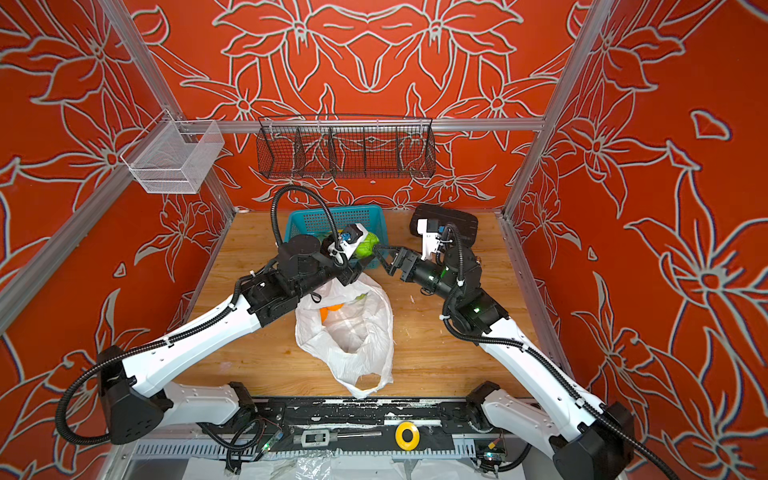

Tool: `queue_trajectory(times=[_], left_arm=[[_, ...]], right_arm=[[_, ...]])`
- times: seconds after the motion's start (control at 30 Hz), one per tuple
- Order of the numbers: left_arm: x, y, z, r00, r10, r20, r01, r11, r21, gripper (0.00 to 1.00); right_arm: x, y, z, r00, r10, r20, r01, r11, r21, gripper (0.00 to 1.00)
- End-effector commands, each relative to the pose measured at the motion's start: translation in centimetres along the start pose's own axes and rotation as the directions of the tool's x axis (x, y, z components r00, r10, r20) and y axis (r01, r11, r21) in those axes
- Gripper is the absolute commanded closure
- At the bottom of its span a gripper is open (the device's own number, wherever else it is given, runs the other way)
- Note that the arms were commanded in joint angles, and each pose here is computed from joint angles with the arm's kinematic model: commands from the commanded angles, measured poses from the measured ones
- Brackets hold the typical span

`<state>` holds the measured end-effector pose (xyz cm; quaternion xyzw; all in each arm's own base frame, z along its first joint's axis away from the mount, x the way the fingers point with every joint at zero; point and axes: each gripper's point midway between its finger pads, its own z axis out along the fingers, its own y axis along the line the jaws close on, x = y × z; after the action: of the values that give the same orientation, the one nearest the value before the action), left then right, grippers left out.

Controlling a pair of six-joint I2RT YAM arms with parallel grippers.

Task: Untie the knot of the plastic bag and take out the fruit
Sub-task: 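Carry green fruit to basket with left gripper while right gripper holds bag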

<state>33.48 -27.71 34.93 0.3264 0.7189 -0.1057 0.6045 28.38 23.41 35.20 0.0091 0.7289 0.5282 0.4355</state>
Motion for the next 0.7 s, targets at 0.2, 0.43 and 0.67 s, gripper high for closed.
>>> queue_trajectory(times=[0.2, 0.43, 0.67], left_arm=[[6.2, 9.1, -4.6, 0.905, -0.413, -0.106, 0.366, 0.88, -0.303, 0.6], [9.0, 11.0, -6.7, 0.831, -0.539, -0.141, 0.461, 0.807, -0.37, 0.61], [11.0, 12.4, -7.4, 0.73, -0.669, -0.143, 0.569, 0.709, -0.417, 0.61]], right_arm=[[4.1, -5.6, 3.2, 0.982, -0.105, -0.158, 0.128, 0.981, 0.144, 0.04], [9.8, -5.5, 9.0, 0.89, -0.183, -0.418, 0.228, 0.972, 0.059, 0.05], [18.3, -5.4, 12.5, 0.724, -0.229, -0.651, 0.249, 0.966, -0.062, 0.19]])
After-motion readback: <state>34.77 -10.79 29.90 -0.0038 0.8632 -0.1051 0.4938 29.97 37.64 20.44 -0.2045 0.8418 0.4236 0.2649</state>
